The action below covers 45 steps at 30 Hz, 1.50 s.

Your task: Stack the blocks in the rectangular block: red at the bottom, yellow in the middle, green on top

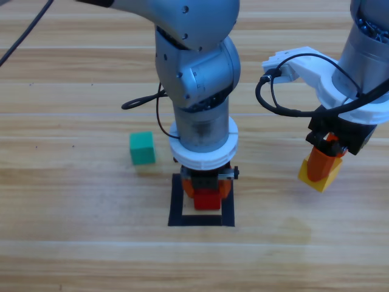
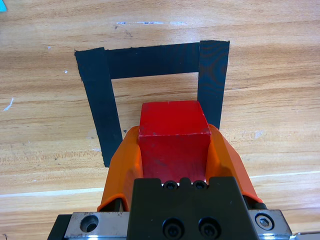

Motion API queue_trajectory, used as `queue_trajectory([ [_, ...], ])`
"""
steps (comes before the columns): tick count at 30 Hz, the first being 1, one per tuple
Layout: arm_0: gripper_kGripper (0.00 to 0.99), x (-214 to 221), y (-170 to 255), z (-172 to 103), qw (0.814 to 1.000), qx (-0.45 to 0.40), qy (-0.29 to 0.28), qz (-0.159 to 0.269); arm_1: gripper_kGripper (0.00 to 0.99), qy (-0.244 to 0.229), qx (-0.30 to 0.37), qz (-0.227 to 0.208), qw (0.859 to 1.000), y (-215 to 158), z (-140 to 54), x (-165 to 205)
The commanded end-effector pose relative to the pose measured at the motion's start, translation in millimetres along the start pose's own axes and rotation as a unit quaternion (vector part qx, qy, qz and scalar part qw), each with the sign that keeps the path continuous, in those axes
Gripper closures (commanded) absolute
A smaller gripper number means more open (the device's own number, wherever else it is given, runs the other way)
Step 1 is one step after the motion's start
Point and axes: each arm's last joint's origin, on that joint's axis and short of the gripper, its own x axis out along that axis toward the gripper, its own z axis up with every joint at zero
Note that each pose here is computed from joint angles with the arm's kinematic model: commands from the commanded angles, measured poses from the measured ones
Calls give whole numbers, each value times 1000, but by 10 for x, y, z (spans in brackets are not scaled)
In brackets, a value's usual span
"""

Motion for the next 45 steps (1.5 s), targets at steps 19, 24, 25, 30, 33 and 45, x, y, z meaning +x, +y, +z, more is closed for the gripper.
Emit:
queue_trajectory([
  [19, 973, 308, -16, -102, 999, 6, 22, 40, 975, -8, -14, 3, 1000, 117, -50, -33],
  [24, 973, 337, -17, -102, 999, 7, 24, 42, 975, -7, -15, 3, 1000, 117, -53, -30],
  [25, 973, 344, -19, -101, 999, 7, 24, 42, 975, -7, -14, 3, 1000, 117, -53, -30],
  [30, 903, 347, -16, -102, 999, 5, 24, 43, 975, -8, -14, 3, 1000, 117, -55, -36],
  [33, 531, 315, -31, -92, 999, 3, 21, 38, 975, -7, -14, 2, 1000, 117, -57, -33],
  [45, 0, 37, 20, -115, 1000, 0, 5, 20, 975, -10, -13, 0, 1000, 116, -52, -49],
])
